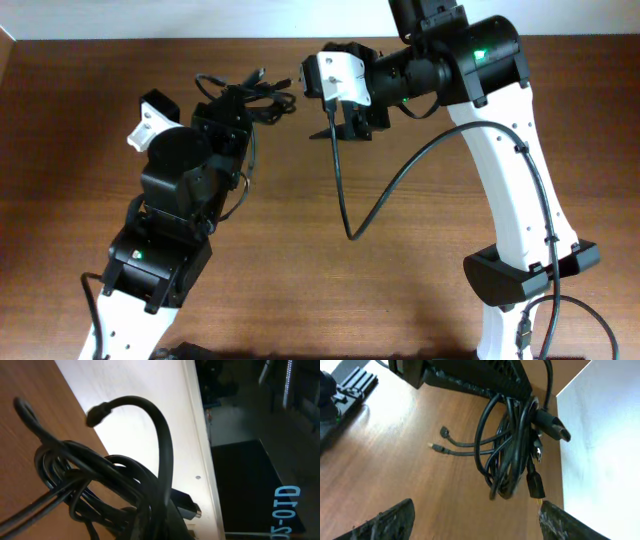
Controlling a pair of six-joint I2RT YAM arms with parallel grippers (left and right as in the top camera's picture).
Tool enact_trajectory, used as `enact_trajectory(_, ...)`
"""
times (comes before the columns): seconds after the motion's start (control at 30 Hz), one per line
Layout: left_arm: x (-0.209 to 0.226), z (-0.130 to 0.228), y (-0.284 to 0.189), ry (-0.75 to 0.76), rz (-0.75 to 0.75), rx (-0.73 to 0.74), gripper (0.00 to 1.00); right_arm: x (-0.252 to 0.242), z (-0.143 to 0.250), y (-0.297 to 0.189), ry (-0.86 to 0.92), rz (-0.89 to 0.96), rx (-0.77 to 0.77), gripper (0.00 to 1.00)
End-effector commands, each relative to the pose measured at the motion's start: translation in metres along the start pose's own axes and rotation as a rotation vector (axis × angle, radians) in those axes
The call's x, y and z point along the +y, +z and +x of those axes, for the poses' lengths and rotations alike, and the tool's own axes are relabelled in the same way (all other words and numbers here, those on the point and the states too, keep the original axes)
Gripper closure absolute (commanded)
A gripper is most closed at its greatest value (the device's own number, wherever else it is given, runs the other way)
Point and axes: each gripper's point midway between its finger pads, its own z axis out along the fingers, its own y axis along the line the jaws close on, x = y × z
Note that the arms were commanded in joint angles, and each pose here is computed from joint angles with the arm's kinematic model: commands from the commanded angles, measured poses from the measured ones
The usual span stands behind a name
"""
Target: Untangle cables
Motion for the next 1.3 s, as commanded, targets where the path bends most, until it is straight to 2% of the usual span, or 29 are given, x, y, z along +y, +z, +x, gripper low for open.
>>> enact_trajectory(0.0, -0.010, 0.005, -0.002, 0.015, 0.035, 0.035, 1.00, -0.007, 0.000, 0.000, -0.019, 0.023, -0.005, 0.20)
enact_trajectory(0.1, -0.026, 0.020, -0.004, 0.009, 0.107, 0.126, 1.00, -0.007, -0.003, 0.001, -0.024, 0.019, -0.024, 0.20)
enact_trajectory(0.13, -0.035, 0.030, -0.004, 0.008, 0.149, 0.172, 1.00, -0.008, -0.003, 0.001, -0.027, 0.022, -0.025, 0.28)
enact_trajectory(0.2, -0.045, 0.045, -0.006, 0.012, 0.189, 0.212, 1.00, -0.008, -0.003, 0.001, -0.022, 0.021, -0.025, 0.59)
enact_trajectory(0.27, -0.047, 0.054, -0.005, 0.015, 0.194, 0.233, 1.00, -0.007, -0.003, 0.001, -0.020, 0.020, -0.025, 0.96)
enact_trajectory(0.37, -0.042, 0.057, -0.003, 0.019, 0.176, 0.240, 1.00, -0.014, 0.006, -0.007, 0.065, 0.045, -0.010, 0.96)
enact_trajectory(0.47, -0.029, 0.056, -0.001, 0.065, 0.125, 0.231, 0.73, -0.019, 0.015, -0.018, 0.160, 0.060, -0.016, 0.96)
enact_trajectory(0.53, -0.018, 0.054, 0.002, 0.072, 0.080, 0.214, 0.34, -0.019, 0.018, -0.020, 0.171, 0.059, -0.011, 0.96)
enact_trajectory(0.57, -0.012, 0.052, 0.003, 0.092, 0.055, 0.198, 0.18, -0.018, 0.018, -0.020, 0.172, 0.058, -0.011, 0.96)
enact_trajectory(0.6, -0.011, 0.051, 0.003, 0.178, 0.059, 0.194, 0.05, -0.018, 0.018, -0.020, 0.172, 0.058, -0.012, 0.96)
enact_trajectory(0.67, -0.007, 0.052, 0.003, 0.349, 0.060, 0.195, 0.04, -0.018, 0.018, -0.020, 0.174, 0.057, -0.011, 0.96)
enact_trajectory(0.8, -0.001, 0.053, 0.003, 0.860, 0.088, 0.194, 0.03, -0.015, 0.012, -0.020, 0.174, 0.039, -0.046, 0.96)
enact_trajectory(0.97, 0.010, 0.055, 0.002, 1.133, 0.081, 0.217, 0.14, -0.020, 0.008, -0.023, 0.218, 0.052, -0.071, 0.96)
enact_trajectory(1.0, 0.014, 0.056, 0.002, 1.195, 0.078, 0.226, 0.15, -0.021, 0.003, -0.027, 0.241, 0.047, -0.112, 0.96)
enact_trajectory(1.03, 0.020, 0.057, 0.003, 1.256, 0.061, 0.242, 0.15, -0.024, -0.009, -0.040, 0.278, 0.028, -0.224, 0.96)
enact_trajectory(1.07, 0.029, 0.057, 0.006, 1.268, 0.028, 0.254, 0.15, -0.026, -0.025, -0.064, 0.309, -0.013, -0.386, 0.96)
enact_trajectory(1.1, 0.033, 0.059, 0.009, 1.271, 0.020, 0.269, 0.16, -0.028, -0.027, -0.083, 0.342, -0.029, -0.464, 0.96)
enact_trajectory(1.17, 0.038, 0.062, 0.015, 1.275, 0.005, 0.286, 0.16, -0.034, -0.016, -0.096, 0.426, -0.010, -0.465, 0.96)
enact_trajectory(1.2, 0.041, 0.064, 0.018, 1.278, -0.003, 0.293, 0.21, -0.035, -0.014, -0.103, 0.456, -0.009, -0.480, 0.96)
enact_trajectory(1.27, 0.048, 0.068, 0.024, 1.285, -0.020, 0.313, 0.24, -0.034, -0.017, -0.107, 0.452, -0.023, -0.506, 0.96)
